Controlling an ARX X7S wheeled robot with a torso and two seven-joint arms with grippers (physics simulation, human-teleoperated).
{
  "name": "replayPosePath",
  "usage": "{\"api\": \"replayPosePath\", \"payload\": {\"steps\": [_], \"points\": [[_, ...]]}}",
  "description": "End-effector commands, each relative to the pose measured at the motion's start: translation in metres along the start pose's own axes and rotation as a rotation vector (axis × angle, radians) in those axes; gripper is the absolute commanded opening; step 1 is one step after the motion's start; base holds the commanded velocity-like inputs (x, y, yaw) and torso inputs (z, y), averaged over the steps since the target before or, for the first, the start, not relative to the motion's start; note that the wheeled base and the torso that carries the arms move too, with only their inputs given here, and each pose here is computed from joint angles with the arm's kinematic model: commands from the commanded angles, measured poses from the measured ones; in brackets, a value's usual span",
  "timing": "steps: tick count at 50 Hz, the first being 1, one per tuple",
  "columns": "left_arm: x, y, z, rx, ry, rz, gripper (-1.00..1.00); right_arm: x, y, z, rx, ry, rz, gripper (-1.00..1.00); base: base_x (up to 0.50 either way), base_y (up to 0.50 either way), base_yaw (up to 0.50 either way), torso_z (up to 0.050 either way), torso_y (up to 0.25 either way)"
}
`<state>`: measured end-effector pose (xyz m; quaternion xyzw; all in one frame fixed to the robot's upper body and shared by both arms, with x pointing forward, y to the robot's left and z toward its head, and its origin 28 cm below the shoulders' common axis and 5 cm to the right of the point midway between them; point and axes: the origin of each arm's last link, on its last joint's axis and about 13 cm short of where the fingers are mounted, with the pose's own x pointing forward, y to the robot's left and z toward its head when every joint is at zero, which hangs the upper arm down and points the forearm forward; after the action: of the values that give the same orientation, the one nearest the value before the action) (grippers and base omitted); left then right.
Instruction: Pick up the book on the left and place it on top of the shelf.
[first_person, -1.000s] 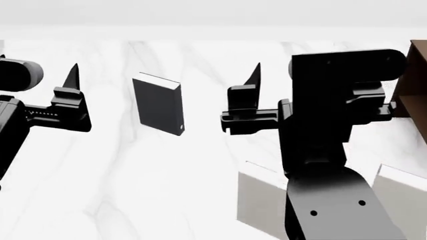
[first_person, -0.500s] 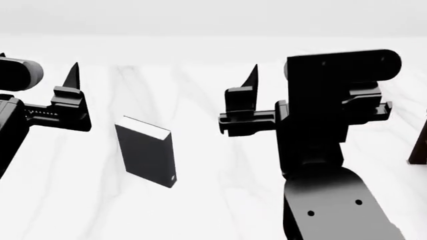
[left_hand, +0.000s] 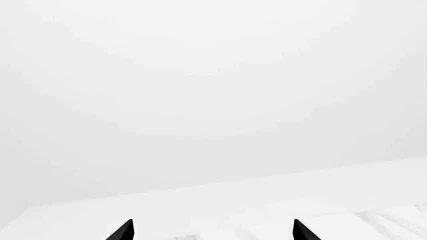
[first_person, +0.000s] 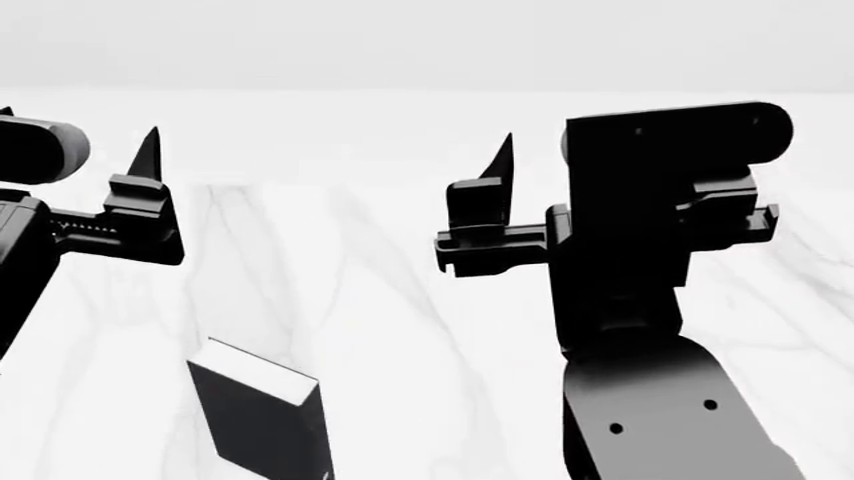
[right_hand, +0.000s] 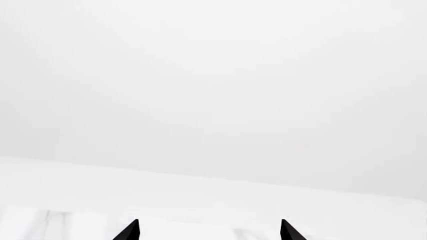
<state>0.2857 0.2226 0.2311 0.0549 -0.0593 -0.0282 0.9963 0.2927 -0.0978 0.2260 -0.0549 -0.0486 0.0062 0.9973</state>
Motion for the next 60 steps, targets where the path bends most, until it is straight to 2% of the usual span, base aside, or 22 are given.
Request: {"api": "replayPosePath", "payload": {"steps": [1, 12, 16, 21, 24, 25, 26, 28, 30, 33, 34, 35, 39, 40, 44, 48, 51, 60], "points": [[0.000, 0.000, -0.001, 0.002, 0.004, -0.002, 1.00, 0.002, 0.001, -0.002, -0.015, -0.001, -0.005, 1.00, 0.00, 0.00, 0.00, 0.000, 0.000], [0.000, 0.001, -0.001, 0.000, 0.003, -0.003, 1.00, 0.002, 0.002, -0.004, -0.018, 0.016, 0.001, 1.00, 0.21, 0.00, 0.00, 0.000, 0.000], [0.000, 0.000, -0.001, 0.000, 0.002, -0.006, 1.00, 0.001, 0.002, -0.003, -0.052, 0.009, 0.008, 1.00, 0.00, 0.00, 0.00, 0.000, 0.002], [0.000, 0.000, -0.001, 0.000, 0.005, -0.009, 1.00, 0.002, 0.005, -0.006, -0.084, 0.078, 0.042, 1.00, 0.00, 0.00, 0.00, 0.000, 0.000], [0.000, 0.001, 0.000, 0.000, 0.003, -0.008, 1.00, 0.007, 0.004, -0.003, -0.084, 0.091, 0.026, 1.00, 0.00, 0.00, 0.00, 0.000, 0.000], [0.000, 0.001, 0.000, 0.000, 0.003, -0.008, 1.00, 0.006, 0.005, -0.004, -0.085, 0.114, 0.155, 1.00, 0.00, 0.00, 0.00, 0.000, 0.000], [0.000, 0.001, 0.000, 0.000, 0.003, -0.009, 1.00, 0.008, 0.005, -0.004, -0.099, 0.112, 0.097, 1.00, 0.00, 0.00, 0.00, 0.000, 0.000], [0.000, 0.001, 0.000, -0.001, 0.004, -0.009, 1.00, 0.012, 0.005, -0.003, -0.119, 0.093, 0.108, 1.00, 0.00, 0.00, 0.00, 0.000, 0.000], [0.000, 0.001, 0.000, -0.002, 0.003, -0.009, 1.00, 0.015, 0.005, -0.004, -0.146, 0.111, 0.187, 1.00, 0.00, 0.00, 0.00, 0.000, 0.000], [0.000, 0.001, 0.000, -0.005, 0.005, -0.012, 1.00, 0.019, 0.004, -0.004, -0.150, 0.134, 0.234, 1.00, 0.00, 0.00, 0.00, 0.000, 0.000], [0.000, 0.001, 0.000, -0.004, 0.004, -0.012, 1.00, 0.024, 0.004, -0.003, -0.108, 0.135, 0.268, 1.00, 0.00, 0.00, 0.00, 0.000, 0.000], [0.000, 0.001, 0.000, -0.004, 0.004, -0.012, 1.00, 0.025, 0.003, -0.004, -0.138, 0.155, 0.260, 1.00, 0.00, 0.00, 0.00, 0.000, 0.000], [-0.001, 0.001, 0.000, -0.001, 0.005, -0.009, 1.00, 0.032, 0.001, -0.006, -0.127, 0.195, 0.334, 1.00, 0.00, 0.00, 0.00, 0.000, 0.000], [-0.001, 0.002, 0.000, 0.001, 0.006, -0.009, 1.00, 0.034, 0.000, -0.007, -0.129, 0.241, 0.374, 1.00, 0.00, 0.00, 0.00, 0.000, 0.000], [0.000, 0.002, 0.000, 0.002, 0.006, -0.008, 1.00, 0.043, -0.003, -0.008, -0.134, 0.291, 0.399, 1.00, 0.00, 0.00, 0.00, 0.000, 0.000], [0.000, 0.002, 0.000, 0.004, 0.008, -0.009, 1.00, 0.044, -0.003, -0.010, -0.186, 0.303, 0.460, 1.00, 0.00, 0.00, 0.00, 0.000, 0.000], [0.000, 0.002, 0.000, 0.000, 0.010, -0.010, 1.00, 0.043, -0.001, -0.016, -0.233, 0.314, 0.561, 1.00, 0.00, 0.00, 0.00, 0.000, 0.000], [0.001, 0.002, -0.001, 0.002, 0.012, -0.010, 1.00, 0.050, 0.004, -0.024, -0.259, 0.342, 0.624, 1.00, 0.00, 0.00, 0.00, 0.000, 0.000]]}}
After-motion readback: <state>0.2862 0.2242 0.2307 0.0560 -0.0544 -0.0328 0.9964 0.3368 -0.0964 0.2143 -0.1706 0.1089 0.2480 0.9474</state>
